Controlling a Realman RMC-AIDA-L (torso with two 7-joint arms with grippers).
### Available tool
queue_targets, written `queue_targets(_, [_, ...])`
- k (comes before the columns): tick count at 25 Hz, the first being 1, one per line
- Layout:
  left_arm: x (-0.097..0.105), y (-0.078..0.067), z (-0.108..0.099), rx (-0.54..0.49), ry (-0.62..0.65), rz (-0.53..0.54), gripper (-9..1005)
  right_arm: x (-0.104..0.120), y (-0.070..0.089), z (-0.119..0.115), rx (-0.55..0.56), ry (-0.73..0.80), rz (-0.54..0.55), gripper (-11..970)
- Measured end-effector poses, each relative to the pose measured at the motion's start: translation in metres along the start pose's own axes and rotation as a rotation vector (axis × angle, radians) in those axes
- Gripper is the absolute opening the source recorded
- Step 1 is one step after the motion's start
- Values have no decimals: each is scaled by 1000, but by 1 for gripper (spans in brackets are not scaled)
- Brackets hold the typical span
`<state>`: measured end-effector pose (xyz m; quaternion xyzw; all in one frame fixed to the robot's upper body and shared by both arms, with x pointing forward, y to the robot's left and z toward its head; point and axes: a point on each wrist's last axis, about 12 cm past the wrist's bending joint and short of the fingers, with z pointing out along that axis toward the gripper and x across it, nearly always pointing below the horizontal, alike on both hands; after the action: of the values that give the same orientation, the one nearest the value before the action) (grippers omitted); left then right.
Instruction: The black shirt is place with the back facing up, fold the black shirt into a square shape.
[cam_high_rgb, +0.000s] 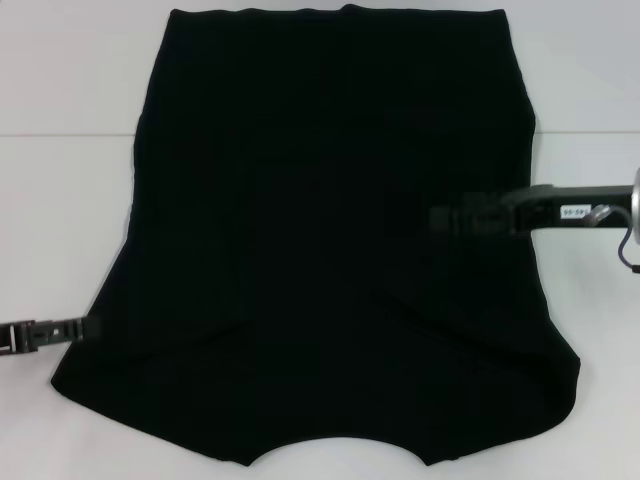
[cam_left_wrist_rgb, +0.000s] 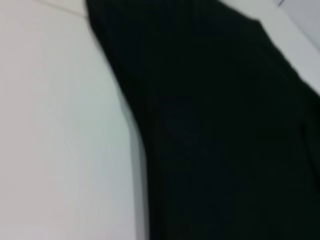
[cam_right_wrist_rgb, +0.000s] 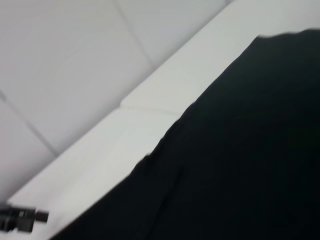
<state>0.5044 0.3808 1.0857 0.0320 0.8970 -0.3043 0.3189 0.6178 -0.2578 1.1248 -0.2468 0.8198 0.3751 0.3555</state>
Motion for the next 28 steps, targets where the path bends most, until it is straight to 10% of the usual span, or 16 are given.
queue_targets(28, [5,-4,14,-8,162,87,949,-10,8,8,-28,29,-76,924])
